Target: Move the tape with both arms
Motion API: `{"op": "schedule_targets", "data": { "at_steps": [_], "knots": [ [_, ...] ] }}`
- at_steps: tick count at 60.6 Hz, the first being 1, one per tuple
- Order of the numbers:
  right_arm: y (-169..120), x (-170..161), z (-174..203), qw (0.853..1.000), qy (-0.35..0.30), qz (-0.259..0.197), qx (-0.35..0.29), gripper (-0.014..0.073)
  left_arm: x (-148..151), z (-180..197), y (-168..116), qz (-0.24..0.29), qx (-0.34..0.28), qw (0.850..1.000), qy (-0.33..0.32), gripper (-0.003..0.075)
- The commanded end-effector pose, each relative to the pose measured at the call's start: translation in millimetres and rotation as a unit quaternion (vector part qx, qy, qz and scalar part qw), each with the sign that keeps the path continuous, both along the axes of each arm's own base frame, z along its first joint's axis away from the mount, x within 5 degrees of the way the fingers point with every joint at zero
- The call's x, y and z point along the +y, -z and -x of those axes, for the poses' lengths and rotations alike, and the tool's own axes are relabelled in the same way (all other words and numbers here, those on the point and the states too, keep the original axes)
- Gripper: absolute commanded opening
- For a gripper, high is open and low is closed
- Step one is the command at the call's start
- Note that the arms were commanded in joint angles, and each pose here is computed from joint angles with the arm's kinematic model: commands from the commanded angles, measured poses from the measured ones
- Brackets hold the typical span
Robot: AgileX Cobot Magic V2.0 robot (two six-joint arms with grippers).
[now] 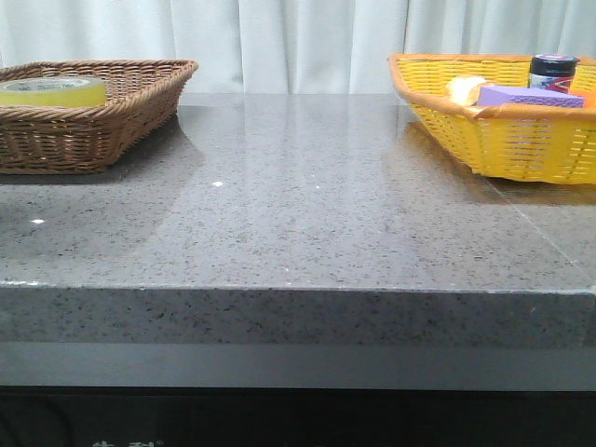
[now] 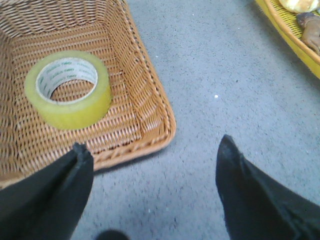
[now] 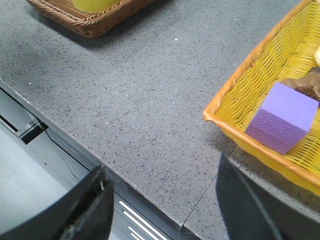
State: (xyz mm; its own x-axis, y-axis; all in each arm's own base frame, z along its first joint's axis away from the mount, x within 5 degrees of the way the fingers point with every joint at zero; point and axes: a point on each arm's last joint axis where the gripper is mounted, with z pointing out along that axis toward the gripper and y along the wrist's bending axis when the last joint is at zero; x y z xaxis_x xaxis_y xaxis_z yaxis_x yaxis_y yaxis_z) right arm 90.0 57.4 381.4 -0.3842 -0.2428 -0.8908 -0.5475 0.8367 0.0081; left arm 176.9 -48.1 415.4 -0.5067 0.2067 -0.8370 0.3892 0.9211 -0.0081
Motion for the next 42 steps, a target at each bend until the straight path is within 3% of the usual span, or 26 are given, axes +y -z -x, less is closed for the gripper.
{"op": "schedule_targets", "data": {
  "at_steps": [1,17,29,35,42],
  "knots": [
    [-12.0,-0.4,-0.8,0.999,0.005,-0.023,-0.035,0.0464,5.0,25.5,0.1,0.027,-0.07,0.997,-0.012,0.0514],
    [-10.5,-0.6,-0.1,0.999,0.004,-0.018,-0.027,0.0464,15.4,85.2,46.4,0.034,-0.094,0.995,-0.016,0.0514],
    [-9.5,-0.8,0.2,1.0,0.003,-0.015,-0.022,0.0458,18.2,101.2,56.3,0.037,-0.111,0.993,-0.016,0.0504],
    [-9.4,-0.8,0.2,1.0,0.003,-0.015,-0.022,0.0356,18.3,100.8,55.6,0.039,-0.115,0.992,-0.018,0.0407],
    [-9.3,-0.8,0.3,1.0,0.003,-0.014,-0.021,0.0156,18.5,100.3,54.3,0.041,-0.122,0.991,-0.02,0.0222]
  ]
}}
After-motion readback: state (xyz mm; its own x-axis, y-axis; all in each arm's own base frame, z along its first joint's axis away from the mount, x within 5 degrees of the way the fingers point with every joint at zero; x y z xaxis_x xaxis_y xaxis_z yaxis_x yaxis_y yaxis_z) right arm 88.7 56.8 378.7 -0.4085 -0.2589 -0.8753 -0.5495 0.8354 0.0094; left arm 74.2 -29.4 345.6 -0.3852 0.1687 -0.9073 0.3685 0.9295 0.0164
